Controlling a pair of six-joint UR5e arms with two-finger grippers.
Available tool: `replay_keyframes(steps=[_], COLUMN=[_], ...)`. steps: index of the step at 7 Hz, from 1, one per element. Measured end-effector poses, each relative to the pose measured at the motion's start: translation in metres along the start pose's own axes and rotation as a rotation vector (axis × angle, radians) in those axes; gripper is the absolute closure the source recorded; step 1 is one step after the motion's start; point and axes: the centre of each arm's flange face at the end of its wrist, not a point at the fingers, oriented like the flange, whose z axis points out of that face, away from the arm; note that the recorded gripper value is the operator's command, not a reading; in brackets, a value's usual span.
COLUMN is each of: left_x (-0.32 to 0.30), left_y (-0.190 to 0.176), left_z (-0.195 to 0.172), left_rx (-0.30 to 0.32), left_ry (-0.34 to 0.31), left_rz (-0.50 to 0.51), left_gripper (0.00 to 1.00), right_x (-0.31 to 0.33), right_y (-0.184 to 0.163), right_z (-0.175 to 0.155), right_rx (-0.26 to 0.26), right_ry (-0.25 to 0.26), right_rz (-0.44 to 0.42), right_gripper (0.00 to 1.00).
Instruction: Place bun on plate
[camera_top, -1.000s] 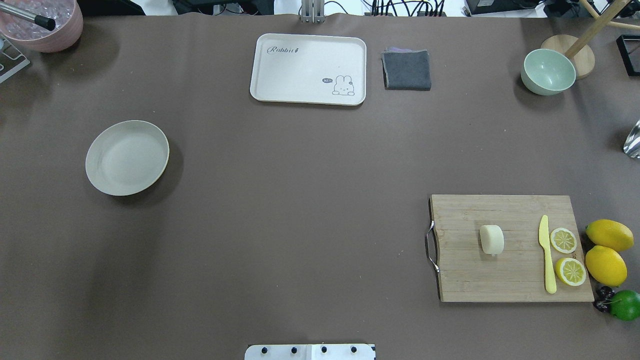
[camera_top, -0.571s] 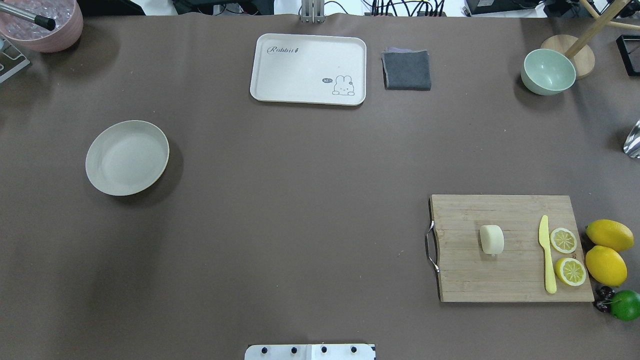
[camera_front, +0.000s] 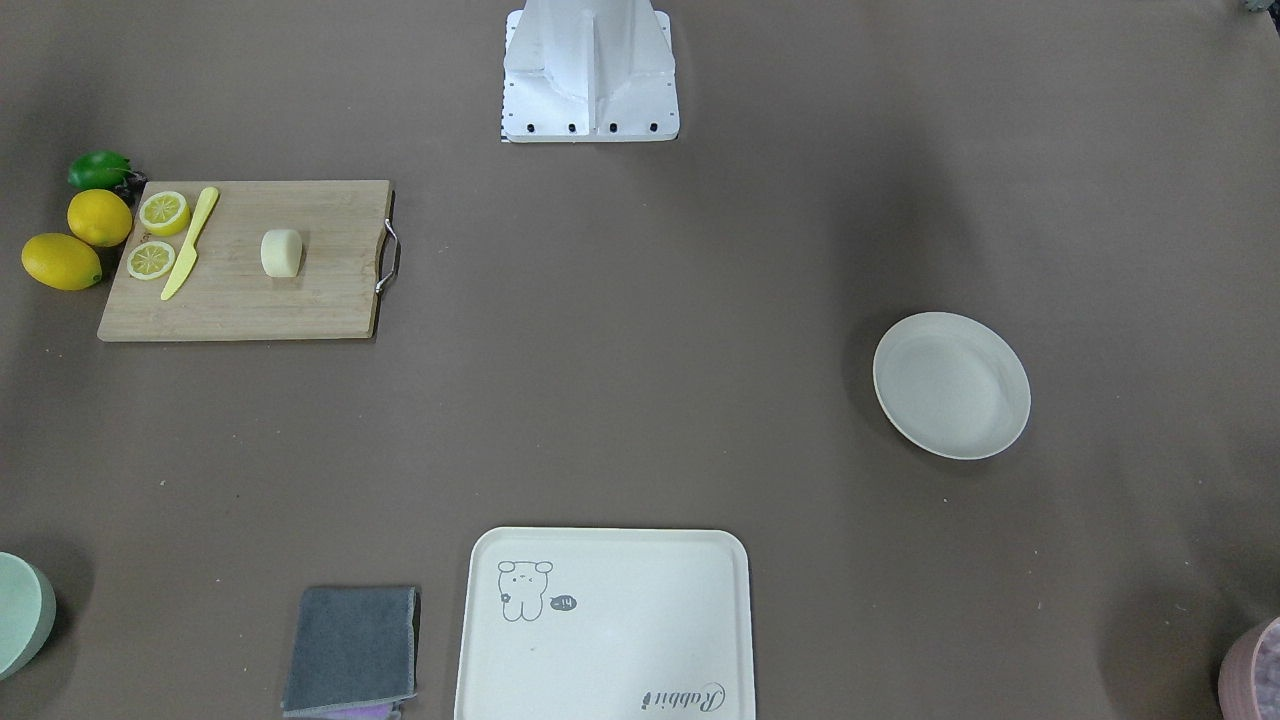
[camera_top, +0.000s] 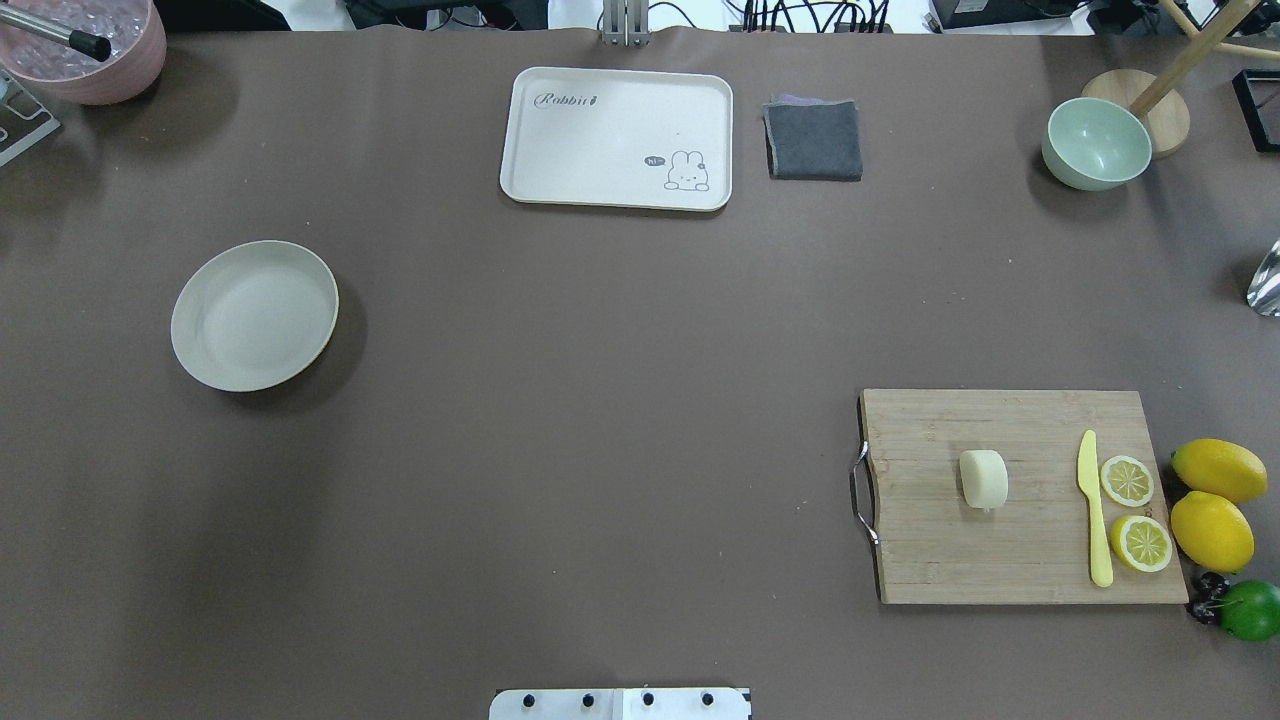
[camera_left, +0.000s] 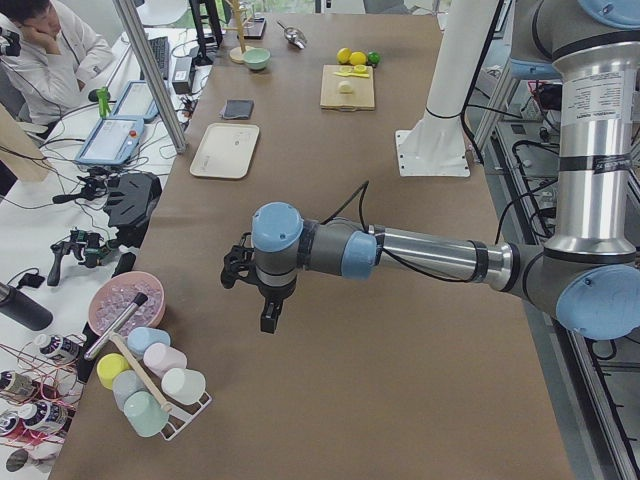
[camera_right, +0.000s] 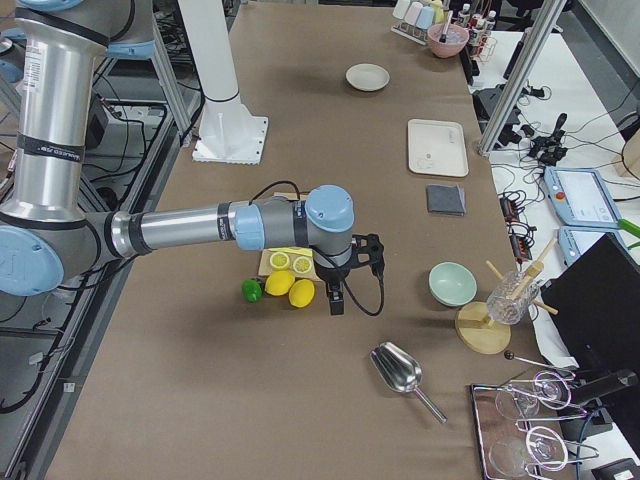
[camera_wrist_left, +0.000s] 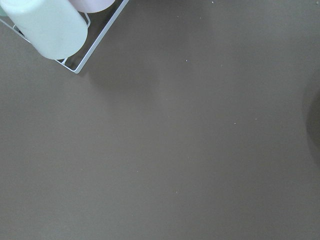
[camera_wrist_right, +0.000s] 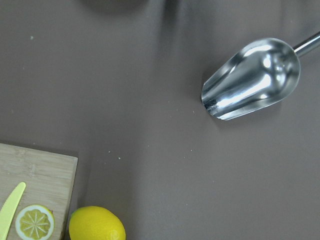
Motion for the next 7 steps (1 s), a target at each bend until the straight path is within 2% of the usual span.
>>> replay_keyframes(steps=[2, 3, 4, 6, 7], left_x=[0.004, 0.003, 0.003, 0.007, 0.016], left_y=[-0.015, -0.019, -0.019, -0.026, -0.033], left_z=[-0.016, -0.020, -0.021, -0.016, -0.005], left_rx=[0.135, 0.171, 0.192, 0.206, 0.191], left_ry=[-0.056, -0.088, -0.098, -0.097, -0.084], left_rz=[0.108, 0.117, 0.120, 0.130, 0.121], left_gripper=[0.02, 0.02, 0.02, 0.02, 0.02], right_x=[-0.002, 0.010, 0.019, 0.033, 0.024], right_y=[-0.004, -0.004, 0.000, 0.011, 0.007], right_z=[-0.036, -0.037, -0.034, -0.017, -0.006], right_rx=[0.118, 0.151, 0.182, 0.259, 0.259], right_ry=[0.014, 0.010, 0.005, -0.003, -0.022], right_rz=[-0.026, -0.001, 0.005, -0.043, -0.020], right_gripper=[0.00, 0.00, 0.00, 0.00, 0.00])
